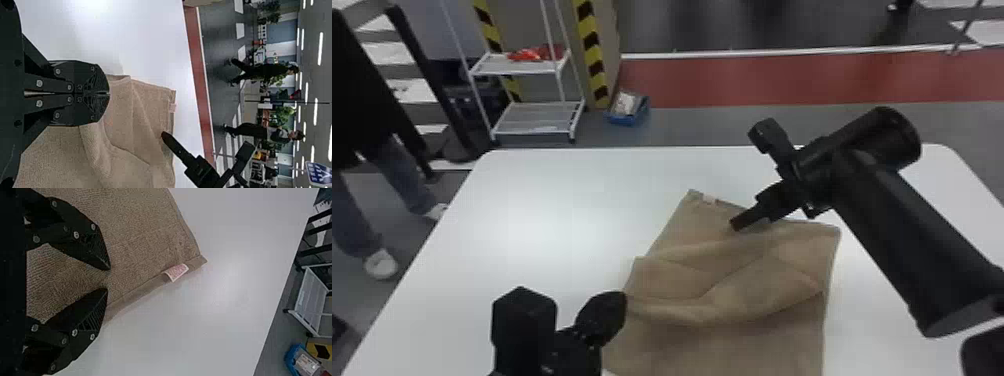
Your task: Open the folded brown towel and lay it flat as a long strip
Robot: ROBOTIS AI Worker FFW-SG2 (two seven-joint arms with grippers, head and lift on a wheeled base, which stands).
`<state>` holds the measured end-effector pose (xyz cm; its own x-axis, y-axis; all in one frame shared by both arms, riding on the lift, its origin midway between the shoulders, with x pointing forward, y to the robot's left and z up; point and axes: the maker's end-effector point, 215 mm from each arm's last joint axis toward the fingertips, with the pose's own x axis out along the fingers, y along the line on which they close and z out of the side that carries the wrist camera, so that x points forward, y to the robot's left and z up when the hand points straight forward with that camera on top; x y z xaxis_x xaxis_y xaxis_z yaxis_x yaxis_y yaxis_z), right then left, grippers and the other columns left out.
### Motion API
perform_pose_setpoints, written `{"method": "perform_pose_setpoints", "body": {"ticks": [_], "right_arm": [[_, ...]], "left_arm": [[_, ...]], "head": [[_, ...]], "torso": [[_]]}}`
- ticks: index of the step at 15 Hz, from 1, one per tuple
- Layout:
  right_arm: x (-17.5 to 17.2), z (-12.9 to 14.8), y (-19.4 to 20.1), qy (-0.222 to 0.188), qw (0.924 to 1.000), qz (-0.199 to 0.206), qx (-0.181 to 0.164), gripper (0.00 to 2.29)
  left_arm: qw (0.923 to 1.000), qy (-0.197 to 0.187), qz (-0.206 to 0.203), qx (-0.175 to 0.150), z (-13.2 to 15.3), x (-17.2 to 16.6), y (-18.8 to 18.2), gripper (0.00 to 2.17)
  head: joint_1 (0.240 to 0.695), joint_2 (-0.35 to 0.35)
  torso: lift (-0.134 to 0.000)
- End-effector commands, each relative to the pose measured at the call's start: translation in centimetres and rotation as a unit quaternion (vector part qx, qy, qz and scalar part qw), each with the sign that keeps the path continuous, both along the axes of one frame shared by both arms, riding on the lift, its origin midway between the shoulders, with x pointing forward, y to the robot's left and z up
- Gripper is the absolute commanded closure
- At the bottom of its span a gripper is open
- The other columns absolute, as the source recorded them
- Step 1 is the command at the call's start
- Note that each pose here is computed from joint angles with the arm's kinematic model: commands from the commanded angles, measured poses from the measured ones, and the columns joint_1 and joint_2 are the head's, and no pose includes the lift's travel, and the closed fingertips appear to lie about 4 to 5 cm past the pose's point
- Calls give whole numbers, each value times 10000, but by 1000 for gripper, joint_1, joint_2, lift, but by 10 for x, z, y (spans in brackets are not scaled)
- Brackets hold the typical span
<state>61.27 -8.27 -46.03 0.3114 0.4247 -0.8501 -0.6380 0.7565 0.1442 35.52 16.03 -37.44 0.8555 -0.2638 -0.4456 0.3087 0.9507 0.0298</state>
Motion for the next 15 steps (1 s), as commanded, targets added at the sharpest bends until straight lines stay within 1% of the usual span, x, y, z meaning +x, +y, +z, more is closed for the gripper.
{"method": "perform_pose_setpoints", "body": {"ticks": [1,2,3,4,5,7,10,13,15], "right_arm": [[6,7,-3,-56,10000,11,-69,1021],[7,8,-4,-66,9999,14,-86,1436],[8,9,-4,-76,9999,8,-88,1507],[9,11,-4,-79,9999,14,-66,1511],[8,11,-4,-65,10000,10,-72,1693],[6,9,-7,-20,9999,0,-104,1717],[-4,4,-15,188,9997,-124,-127,1717],[-21,12,-4,363,9990,-239,44,1717],[-27,20,1,404,9986,-308,162,1717]], "left_arm": [[10000,-4,9,7,0,1,1,1447],[10000,-5,11,10,-1,1,1,1447],[10000,4,15,10,-2,2,2,1447],[10000,6,11,8,-2,2,1,1447],[10000,3,13,18,-3,3,2,1447],[10000,-2,1,19,-2,4,1,1447],[10000,-42,-3,29,2,5,2,1447],[9999,-135,-5,29,11,6,2,1447],[9998,-173,-3,25,15,8,1,1447]], "head": [[695,90],[695,88],[695,87],[695,86],[695,85],[695,85],[695,81],[695,78],[695,84]], "torso": [[-123],[-123],[-123],[-123],[-123],[-123],[-123],[-123],[-123]]}}
